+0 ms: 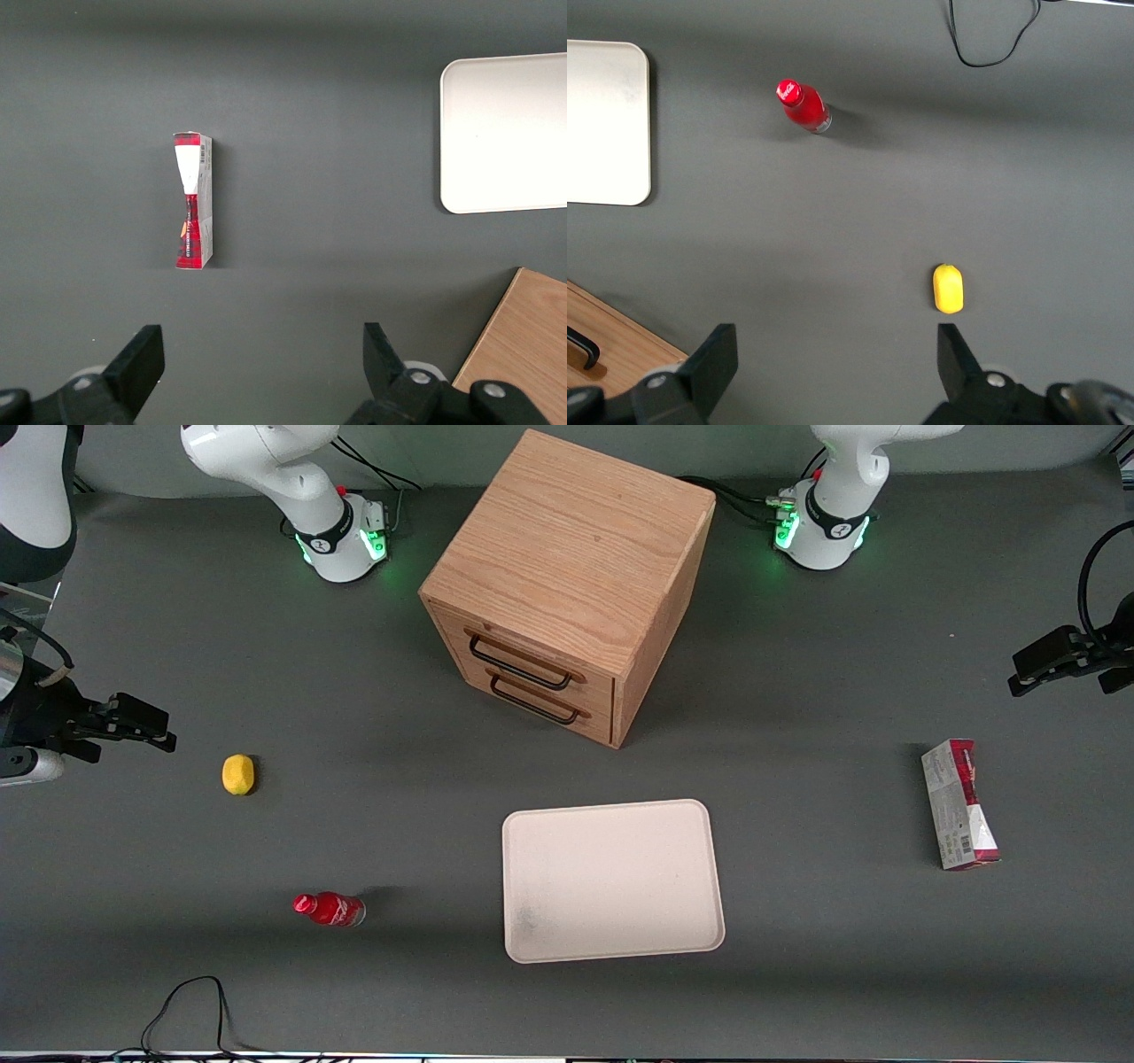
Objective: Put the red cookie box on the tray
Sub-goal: 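Move the left gripper toward the upright red cookie box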
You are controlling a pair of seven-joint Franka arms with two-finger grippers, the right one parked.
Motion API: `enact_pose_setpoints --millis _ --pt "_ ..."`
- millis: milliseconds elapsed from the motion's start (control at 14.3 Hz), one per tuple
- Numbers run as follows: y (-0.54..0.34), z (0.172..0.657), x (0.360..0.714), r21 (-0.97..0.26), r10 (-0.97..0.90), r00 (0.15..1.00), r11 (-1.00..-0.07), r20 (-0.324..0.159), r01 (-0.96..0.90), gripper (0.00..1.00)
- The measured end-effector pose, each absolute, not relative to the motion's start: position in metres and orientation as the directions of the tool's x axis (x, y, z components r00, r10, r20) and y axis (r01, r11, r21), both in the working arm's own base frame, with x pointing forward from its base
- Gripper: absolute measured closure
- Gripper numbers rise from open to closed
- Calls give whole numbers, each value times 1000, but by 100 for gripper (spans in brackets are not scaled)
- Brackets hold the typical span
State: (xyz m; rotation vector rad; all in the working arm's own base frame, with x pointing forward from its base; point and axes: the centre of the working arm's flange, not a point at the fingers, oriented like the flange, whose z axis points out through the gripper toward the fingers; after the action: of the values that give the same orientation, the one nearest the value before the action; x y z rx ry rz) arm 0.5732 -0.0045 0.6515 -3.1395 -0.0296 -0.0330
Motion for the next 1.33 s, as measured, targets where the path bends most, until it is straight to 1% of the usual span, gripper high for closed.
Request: enact_pose_setpoints --millis 628,907,1116,1326 --pt "-5 651 573 -1 18 1000 -1000 20 18 0" --pt "-1 645 574 -2 23 1000 -1000 9 23 0" --pt "23 641 575 -3 23 1000 -1000 4 23 0" --pt "67 633 578 -5 10 1000 -1000 21 11 0"
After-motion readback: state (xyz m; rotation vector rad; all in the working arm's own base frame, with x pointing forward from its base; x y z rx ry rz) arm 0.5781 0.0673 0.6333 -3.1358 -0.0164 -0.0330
